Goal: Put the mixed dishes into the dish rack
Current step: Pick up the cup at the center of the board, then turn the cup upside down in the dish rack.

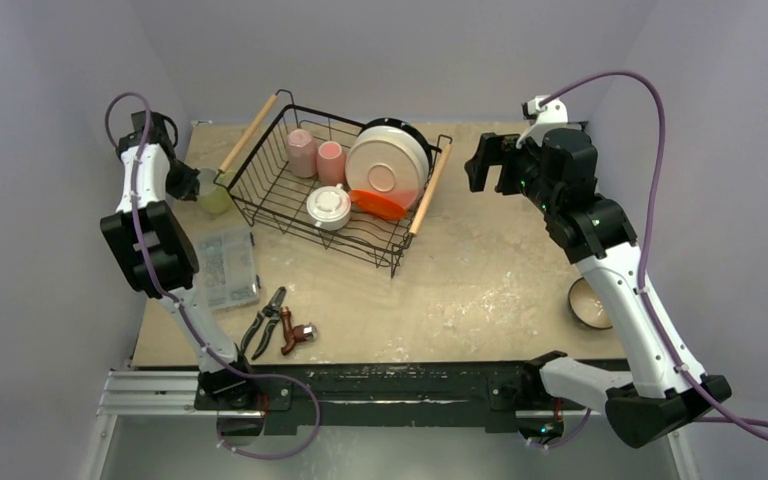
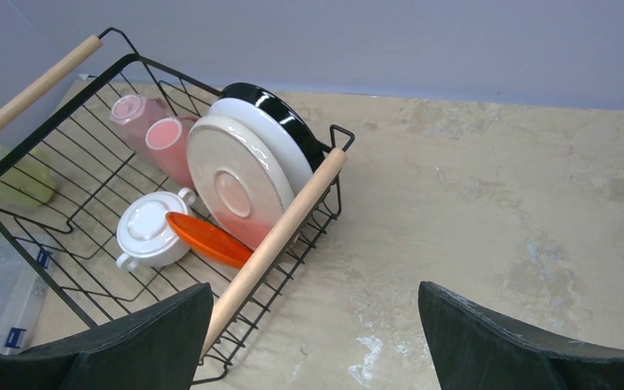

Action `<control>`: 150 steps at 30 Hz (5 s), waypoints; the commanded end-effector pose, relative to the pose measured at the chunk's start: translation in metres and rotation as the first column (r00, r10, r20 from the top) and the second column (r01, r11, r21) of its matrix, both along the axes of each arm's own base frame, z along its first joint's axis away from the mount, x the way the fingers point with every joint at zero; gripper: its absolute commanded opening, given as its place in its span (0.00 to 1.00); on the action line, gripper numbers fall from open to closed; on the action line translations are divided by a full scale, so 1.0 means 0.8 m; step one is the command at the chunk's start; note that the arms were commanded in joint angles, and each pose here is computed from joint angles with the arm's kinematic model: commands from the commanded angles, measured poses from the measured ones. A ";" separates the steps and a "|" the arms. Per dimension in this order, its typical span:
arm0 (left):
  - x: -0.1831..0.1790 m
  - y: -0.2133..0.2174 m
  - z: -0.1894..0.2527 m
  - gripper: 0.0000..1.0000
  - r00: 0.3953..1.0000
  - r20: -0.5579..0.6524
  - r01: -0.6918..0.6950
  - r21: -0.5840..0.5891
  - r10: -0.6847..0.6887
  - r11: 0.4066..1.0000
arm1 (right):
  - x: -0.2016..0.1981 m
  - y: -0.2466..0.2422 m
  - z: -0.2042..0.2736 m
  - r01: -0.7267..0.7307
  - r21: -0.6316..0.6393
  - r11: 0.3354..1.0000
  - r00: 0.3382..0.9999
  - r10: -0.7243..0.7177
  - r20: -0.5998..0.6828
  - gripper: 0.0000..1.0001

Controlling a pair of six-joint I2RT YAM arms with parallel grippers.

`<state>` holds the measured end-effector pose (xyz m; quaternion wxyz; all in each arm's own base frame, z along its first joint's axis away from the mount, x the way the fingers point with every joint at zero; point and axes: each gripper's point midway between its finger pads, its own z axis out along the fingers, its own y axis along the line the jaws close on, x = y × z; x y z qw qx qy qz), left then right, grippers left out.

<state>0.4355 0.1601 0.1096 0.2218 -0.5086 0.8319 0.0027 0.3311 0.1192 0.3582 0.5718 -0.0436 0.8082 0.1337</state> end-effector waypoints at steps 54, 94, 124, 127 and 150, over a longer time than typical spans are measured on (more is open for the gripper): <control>-0.148 -0.428 0.513 0.00 -0.257 0.789 0.537 0.596 -0.558 0.596 | -0.057 0.177 0.150 -0.392 0.842 0.370 0.848 0.501 0.174 0.96; -0.171 -0.478 0.451 0.00 -0.333 0.809 0.636 0.572 -0.485 0.518 | -0.053 0.259 0.104 0.125 0.992 0.000 0.744 0.662 -0.094 0.28; -0.216 -0.450 0.390 0.67 -0.125 0.814 0.734 0.461 -0.567 0.499 | -0.044 0.197 0.133 -0.340 0.935 -0.103 0.819 0.456 0.348 0.00; -0.231 -0.440 0.384 0.69 -0.078 0.800 0.748 0.442 -0.595 0.495 | -0.036 0.189 0.115 -0.373 0.924 0.080 0.833 0.469 0.295 0.00; -0.221 -0.492 0.466 0.66 0.132 0.788 0.939 0.095 -0.601 0.331 | -0.036 0.185 0.081 -0.649 0.025 0.761 0.728 0.610 0.314 0.00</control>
